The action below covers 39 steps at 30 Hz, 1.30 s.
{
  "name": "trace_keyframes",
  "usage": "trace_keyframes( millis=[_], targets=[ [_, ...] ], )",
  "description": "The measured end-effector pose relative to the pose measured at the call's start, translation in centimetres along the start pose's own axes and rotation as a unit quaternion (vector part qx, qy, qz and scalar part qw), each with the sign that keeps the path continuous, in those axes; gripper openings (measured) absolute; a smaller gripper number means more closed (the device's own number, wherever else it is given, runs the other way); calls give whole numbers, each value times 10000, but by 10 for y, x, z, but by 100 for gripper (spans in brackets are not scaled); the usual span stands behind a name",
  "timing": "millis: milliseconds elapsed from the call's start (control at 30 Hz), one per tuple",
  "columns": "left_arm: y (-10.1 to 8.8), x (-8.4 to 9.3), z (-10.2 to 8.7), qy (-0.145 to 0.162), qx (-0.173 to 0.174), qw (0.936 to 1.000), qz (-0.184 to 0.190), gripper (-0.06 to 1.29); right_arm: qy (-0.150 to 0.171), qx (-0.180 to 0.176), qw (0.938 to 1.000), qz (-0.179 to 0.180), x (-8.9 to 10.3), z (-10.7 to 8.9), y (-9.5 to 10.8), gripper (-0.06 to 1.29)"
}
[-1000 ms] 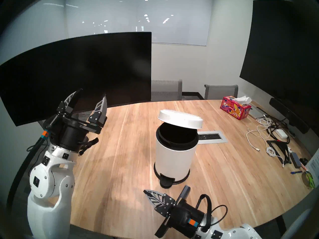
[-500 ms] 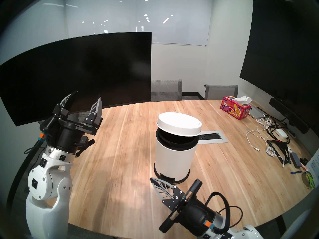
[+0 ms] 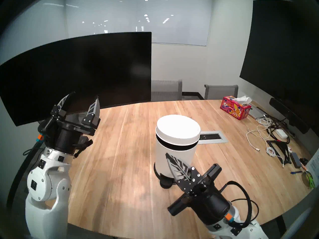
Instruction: Peel the sticky note off the monitor, open the trash can lid and drop the sticker into the trash can
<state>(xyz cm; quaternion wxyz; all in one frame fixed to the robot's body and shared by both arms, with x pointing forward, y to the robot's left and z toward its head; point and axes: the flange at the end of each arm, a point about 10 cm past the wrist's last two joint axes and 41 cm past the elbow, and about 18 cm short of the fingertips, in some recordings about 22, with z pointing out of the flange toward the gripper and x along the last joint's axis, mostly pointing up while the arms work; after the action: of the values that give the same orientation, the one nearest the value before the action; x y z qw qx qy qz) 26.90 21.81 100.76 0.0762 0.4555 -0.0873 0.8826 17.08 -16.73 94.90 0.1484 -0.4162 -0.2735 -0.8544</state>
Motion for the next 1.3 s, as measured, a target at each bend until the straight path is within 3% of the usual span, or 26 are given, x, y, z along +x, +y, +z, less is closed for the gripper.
trace_keyframes(
  millis=[367,833,1300],
  targets=[
    [-4,12,-1,271,206,9991,236,126,380,-798,9961,-49,3,23,23,-2],
    [-4,16,-6,432,465,9972,386,126,-195,-1190,9927,-32,-9,49,33,-2],
    [-3,17,-7,473,534,9966,422,126,-369,-1402,9894,-69,-12,60,37,-2]
  ],
)
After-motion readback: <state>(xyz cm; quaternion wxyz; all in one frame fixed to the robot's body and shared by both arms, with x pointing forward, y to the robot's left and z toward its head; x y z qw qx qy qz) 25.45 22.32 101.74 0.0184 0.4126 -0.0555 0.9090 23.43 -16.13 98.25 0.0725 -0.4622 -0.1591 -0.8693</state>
